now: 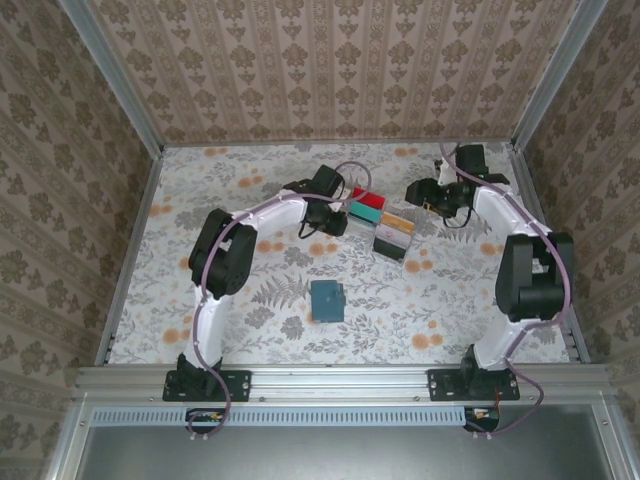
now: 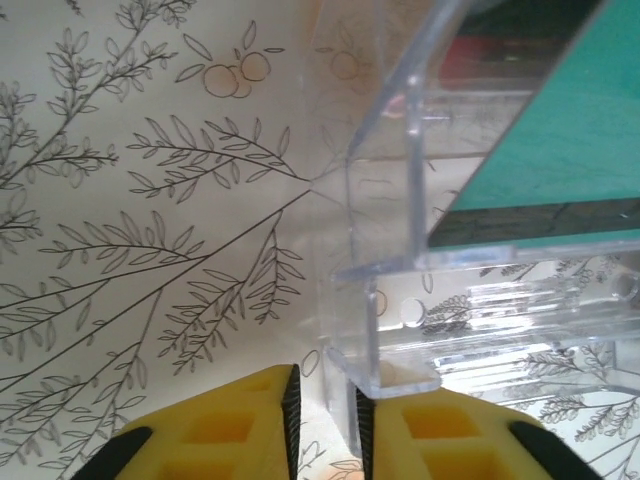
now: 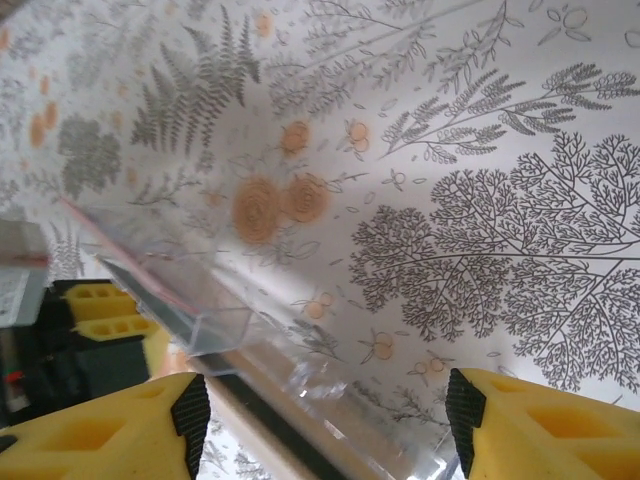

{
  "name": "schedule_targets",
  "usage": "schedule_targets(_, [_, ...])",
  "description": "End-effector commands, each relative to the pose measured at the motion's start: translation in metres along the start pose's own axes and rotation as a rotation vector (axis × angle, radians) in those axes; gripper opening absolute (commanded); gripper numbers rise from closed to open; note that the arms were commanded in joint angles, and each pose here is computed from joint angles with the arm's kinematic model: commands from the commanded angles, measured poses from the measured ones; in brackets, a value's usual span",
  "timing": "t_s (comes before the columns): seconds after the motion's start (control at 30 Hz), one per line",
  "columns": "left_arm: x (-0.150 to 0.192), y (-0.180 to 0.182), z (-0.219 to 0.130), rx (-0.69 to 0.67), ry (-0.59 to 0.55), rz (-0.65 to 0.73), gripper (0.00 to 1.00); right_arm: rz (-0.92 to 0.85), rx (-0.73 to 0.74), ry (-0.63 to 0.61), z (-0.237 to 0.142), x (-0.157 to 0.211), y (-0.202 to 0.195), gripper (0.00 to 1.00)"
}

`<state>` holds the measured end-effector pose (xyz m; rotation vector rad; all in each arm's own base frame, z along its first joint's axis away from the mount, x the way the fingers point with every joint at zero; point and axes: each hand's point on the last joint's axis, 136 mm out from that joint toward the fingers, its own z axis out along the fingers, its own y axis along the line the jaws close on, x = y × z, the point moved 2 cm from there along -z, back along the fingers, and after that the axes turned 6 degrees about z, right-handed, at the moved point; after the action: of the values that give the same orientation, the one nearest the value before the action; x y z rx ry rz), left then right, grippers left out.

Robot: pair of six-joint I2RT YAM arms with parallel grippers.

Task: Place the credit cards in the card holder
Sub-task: Rotate the storage box at the center of the table.

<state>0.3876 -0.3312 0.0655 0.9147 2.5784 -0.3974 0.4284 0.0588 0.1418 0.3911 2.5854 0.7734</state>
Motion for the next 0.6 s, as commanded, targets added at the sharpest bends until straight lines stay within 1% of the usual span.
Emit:
schedule_targets(0.0, [-0.001,0.004,-0.009,0.003,0.019,0.003,0.35,0.01,-0.044,0.106,0.011,0.008,0.001,0.66])
schedule_targets(0.1, [-0.013,0.0,-0.033,0.021,-0.04,-0.031,0.46,0.043,-0.134,0.125,0.014,0.012,0.012,0.66])
schedule_targets(0.2, [-0.018,-0.003,-0.059,0.033,-0.095,-0.071,0.52,0.083,-0.169,0.152,0.014,0.022,0.014,0.65])
schedule_targets(0.27, [-0.018,-0.005,-0.076,0.041,-0.132,-0.094,0.52,0.093,-0.199,0.143,0.013,0.025,0.016,0.64])
schedule_targets(0.37, [-0.014,-0.008,-0.098,0.05,-0.184,-0.134,0.54,0.116,-0.235,0.17,0.012,0.038,0.019,0.64])
schedule_targets(0.47, [-0.006,-0.013,-0.115,0.072,-0.223,-0.184,0.55,0.131,-0.249,0.18,0.009,0.051,0.019,0.63])
schedule_targets(0.57, [0.008,-0.016,-0.125,0.089,-0.247,-0.257,0.57,0.141,-0.272,0.179,0.003,0.066,0.024,0.62])
